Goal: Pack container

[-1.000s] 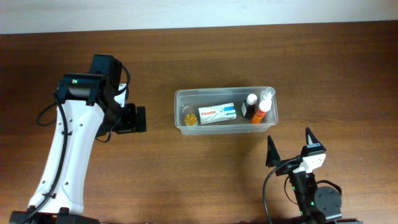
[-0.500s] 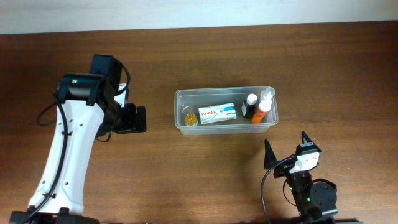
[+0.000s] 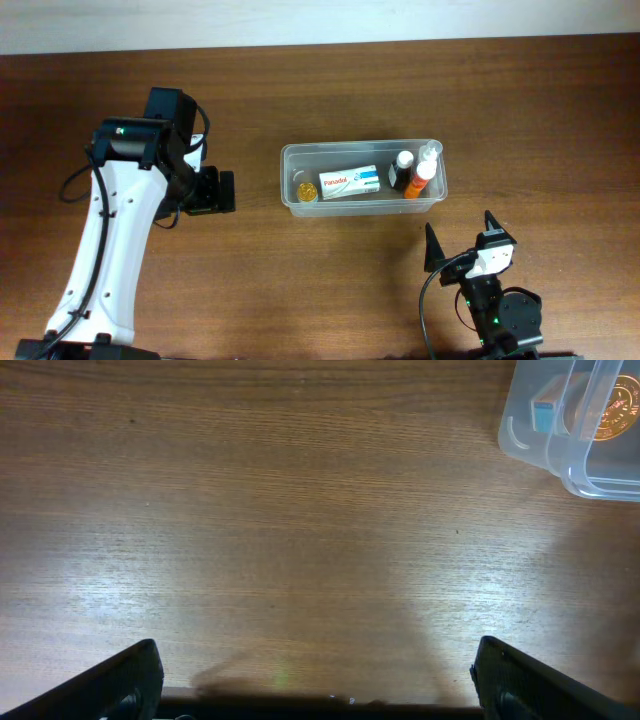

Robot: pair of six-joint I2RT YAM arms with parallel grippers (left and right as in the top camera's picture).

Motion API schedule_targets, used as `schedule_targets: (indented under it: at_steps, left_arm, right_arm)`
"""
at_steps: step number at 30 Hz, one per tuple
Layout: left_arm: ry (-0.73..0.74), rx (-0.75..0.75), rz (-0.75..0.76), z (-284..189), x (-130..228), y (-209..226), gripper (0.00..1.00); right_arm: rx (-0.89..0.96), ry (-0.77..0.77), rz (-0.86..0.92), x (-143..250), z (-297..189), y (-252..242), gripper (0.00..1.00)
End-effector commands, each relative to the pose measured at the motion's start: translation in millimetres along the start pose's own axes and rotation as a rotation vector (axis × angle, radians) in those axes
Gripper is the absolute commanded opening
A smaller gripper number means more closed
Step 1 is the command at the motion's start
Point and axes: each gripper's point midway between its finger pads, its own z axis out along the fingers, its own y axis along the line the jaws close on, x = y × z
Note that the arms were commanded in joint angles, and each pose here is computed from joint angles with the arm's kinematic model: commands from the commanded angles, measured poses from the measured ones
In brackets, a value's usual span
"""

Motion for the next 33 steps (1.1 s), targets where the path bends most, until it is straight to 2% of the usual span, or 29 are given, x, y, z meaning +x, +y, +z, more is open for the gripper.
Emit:
schedule_targets:
  at_steps: [1,28,33]
  left_arm:
    - [-0.009,0.009,-0.013,-3,1,-1,0.99]
    - [-0.010,0.010,-0.013,-3,1,-1,1.00]
    - [-0.071,0.021,-0.013,-20,6,0,0.99]
  right_arm:
    - [-0.014,0.001,-0.010,2,0,3,0.98]
    - [-0.014,0.001,-0.010,2,0,3,0.98]
    - [-0.014,0.001,-0.010,2,0,3,0.98]
